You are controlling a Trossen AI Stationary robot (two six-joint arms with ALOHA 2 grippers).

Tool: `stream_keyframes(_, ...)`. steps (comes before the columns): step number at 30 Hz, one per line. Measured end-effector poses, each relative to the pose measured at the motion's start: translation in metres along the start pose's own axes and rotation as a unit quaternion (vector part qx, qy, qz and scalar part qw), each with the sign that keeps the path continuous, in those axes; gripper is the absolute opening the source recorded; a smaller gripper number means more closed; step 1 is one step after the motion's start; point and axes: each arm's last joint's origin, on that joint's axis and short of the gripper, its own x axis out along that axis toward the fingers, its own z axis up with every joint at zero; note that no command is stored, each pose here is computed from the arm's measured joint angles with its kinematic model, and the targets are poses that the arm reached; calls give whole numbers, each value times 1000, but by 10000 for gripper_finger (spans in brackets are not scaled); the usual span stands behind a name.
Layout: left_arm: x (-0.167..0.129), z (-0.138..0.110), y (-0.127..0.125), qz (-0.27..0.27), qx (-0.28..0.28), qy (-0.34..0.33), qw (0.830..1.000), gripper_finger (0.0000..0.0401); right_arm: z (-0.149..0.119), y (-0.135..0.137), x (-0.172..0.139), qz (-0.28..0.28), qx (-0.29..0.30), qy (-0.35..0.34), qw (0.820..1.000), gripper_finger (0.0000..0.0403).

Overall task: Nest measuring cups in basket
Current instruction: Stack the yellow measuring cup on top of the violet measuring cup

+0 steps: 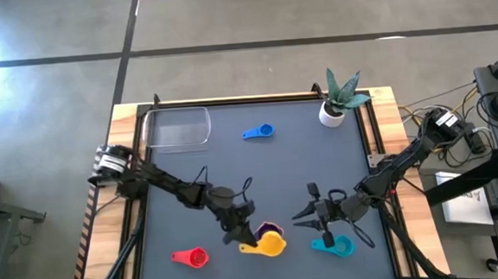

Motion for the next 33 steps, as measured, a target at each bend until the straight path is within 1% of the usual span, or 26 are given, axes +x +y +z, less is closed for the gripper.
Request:
stream_keyframes(9, -12, 2, 19, 30, -12, -7, 999, 0, 0, 0, 0, 0, 1, -2, 1000, 68)
stream_keyframes(15, -17, 2, 27, 44, -20, -5, 999, 0, 1, 0, 0, 0, 2, -4, 1000, 68)
stream_keyframes(18, -18, 2, 28, 47, -22, -5, 999, 7, 1, 0, 0, -2, 2, -4, 1000, 68)
stream_keyframes(21, -17, 2, 29, 51, -20, -2, 999, 25, 1, 0, 0, -3, 2, -4, 1000, 68)
stream_keyframes(25, -18, 1, 31, 56, -21, 4, 998, 58, 1, 0, 0, -3, 2, -4, 1000, 68)
stream_keyframes(30, -18, 3, 30, 45, -16, 16, 999, 106, 1, 0, 0, -3, 4, -4, 1000, 68)
stream_keyframes(33, -20, 5, 27, 34, -1, 22, 999, 131, 1, 0, 0, -3, 15, -5, 1000, 68)
